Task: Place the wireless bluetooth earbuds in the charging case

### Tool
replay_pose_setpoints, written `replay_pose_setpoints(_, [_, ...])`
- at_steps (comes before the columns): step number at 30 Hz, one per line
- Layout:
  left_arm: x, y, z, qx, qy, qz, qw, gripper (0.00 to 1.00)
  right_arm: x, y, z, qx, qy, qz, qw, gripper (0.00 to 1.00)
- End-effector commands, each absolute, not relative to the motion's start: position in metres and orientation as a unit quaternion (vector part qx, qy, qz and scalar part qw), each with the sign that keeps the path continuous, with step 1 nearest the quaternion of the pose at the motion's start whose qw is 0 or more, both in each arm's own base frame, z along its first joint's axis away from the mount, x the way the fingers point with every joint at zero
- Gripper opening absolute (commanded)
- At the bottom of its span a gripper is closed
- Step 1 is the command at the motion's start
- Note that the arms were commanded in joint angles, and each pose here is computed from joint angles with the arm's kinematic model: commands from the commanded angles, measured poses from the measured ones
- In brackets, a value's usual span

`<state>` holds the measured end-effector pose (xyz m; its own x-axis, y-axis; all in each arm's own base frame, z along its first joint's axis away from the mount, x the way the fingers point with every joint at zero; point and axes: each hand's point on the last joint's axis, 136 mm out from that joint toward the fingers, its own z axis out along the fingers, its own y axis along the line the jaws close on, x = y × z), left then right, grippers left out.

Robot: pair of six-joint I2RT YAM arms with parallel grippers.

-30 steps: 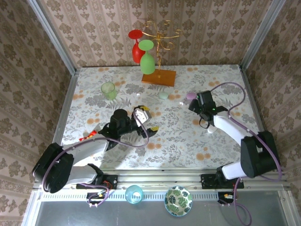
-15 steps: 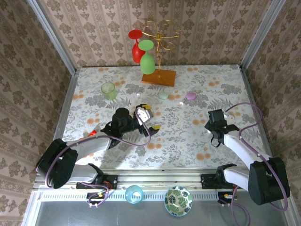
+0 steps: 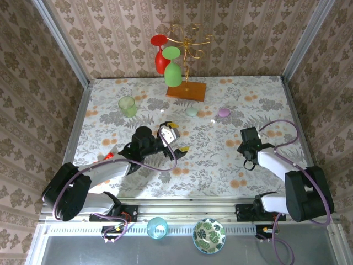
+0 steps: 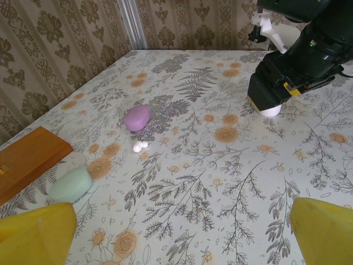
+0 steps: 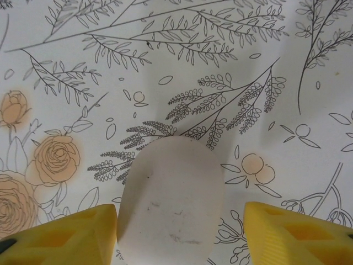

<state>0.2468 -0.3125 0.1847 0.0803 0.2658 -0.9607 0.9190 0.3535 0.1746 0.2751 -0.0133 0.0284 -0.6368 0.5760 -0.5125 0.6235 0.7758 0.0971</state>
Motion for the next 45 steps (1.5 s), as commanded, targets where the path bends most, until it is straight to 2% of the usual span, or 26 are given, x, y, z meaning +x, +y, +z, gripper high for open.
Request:
replay_pose_setpoints(1, [0.246,-0.317,0.198,0.488,0.591,-0.299,0.568,1.0,0.283,-0.012,0.028,0.332,0.903,-0.043,0.268,0.58])
replay_pose_setpoints(3, [0.246,-0.316,0.198,0.488,0.592,-0.298,0.568,1.0,0.283,-0.013,0.026,0.33,0.906,-0.047,0.262,0.5])
replay_pose_setpoints(11, [0.247,-0.314,0.197,0.485,0.595,-0.294,0.57,1.0,0.283,-0.009,0.031,0.312,0.913,-0.041,0.26,0.32])
replay_pose_setpoints(21, [0.253,-0.302,0.207,0.454,0.615,-0.319,0.561,1.0,0.303,0.057,0.089,0.108,0.932,0.113,0.328,0.27])
replay_pose_setpoints(26, [0.237,-0.304,0.217,0.458,0.593,-0.369,0.551,1.0,0.303,0.112,0.127,-0.048,0.92,0.185,0.343,0.27])
replay_pose_setpoints(29, [0.231,-0.305,0.223,0.458,0.584,-0.389,0.547,1.0,0.29,0.158,0.147,-0.175,0.896,0.215,0.348,0.3])
replay_pose_setpoints(31, [0.229,-0.304,0.228,0.458,0.58,-0.394,0.546,1.0,0.28,0.183,0.158,-0.238,0.873,0.237,0.353,0.28])
replay_pose_setpoints(35, [0.212,-0.304,0.237,0.483,0.558,-0.419,0.529,1.0,0.259,0.217,0.178,-0.323,0.832,0.297,0.34,0.27])
replay_pose_setpoints(45, [0.164,-0.307,0.246,0.553,0.498,-0.496,0.448,0.98,0.195,0.258,0.211,-0.486,0.733,0.355,0.317,0.24])
